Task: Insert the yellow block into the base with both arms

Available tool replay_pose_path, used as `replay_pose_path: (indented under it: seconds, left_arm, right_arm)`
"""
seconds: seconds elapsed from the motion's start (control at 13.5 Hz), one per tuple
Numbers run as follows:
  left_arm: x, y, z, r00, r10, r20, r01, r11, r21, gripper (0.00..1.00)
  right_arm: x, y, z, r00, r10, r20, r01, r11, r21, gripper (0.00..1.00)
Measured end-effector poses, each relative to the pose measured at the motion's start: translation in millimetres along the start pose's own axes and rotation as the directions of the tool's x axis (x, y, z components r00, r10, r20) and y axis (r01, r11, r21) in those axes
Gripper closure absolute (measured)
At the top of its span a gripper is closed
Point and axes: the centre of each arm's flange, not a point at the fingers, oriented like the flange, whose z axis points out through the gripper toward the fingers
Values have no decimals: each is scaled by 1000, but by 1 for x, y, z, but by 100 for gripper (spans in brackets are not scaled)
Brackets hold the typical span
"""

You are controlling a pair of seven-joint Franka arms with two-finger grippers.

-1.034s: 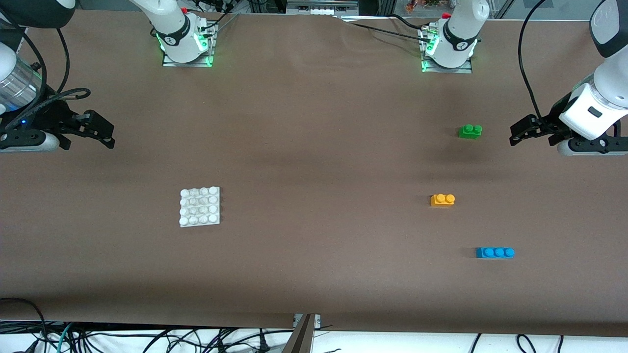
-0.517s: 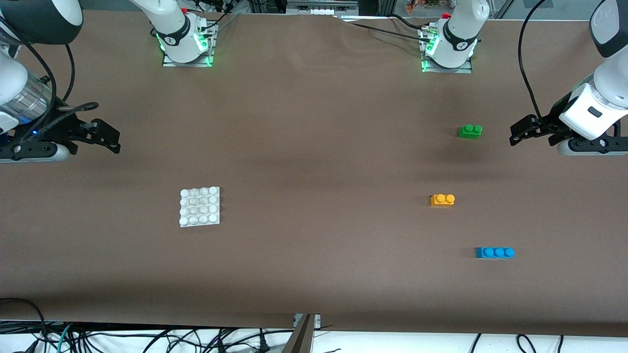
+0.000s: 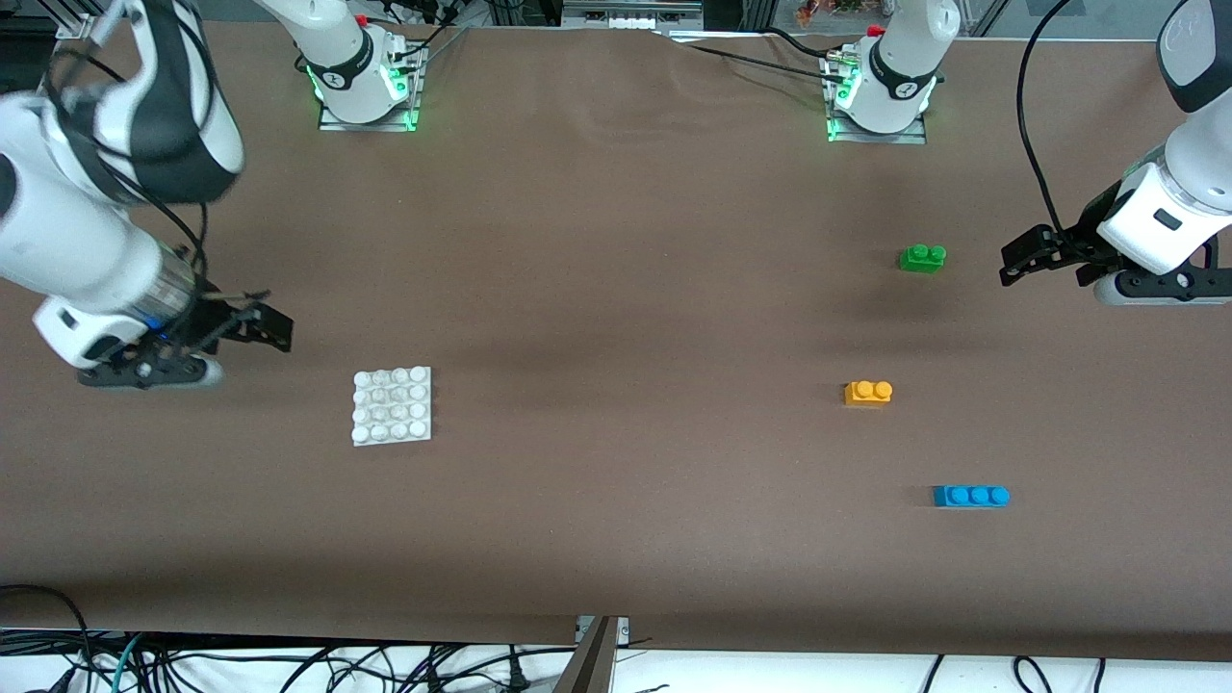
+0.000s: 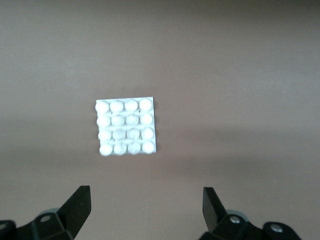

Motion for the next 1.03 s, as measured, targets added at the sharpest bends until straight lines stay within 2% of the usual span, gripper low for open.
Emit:
replay_pose_path:
  seconds: [0.3,0.66,0.81,1.03]
  left_arm:
    - [0,0,0,1000,0,1,0,1000,0,0]
    - [0,0,0,1000,0,1,0,1000,0,0]
    - [0,0,0,1000,0,2,0,1000,0,0]
    - [0,0,0,1000,0,2,0,1000,0,0]
  right_arm:
    - [14,-8,94,999,33,7,-33,999,1,1]
    - [23,-17,194,997,49,-58,-48,999,16,1]
    - [23,-21,216,996,64,-57,-63,998,19,1]
    - [22,-30,219,996,67,-63,-66,998,25,1]
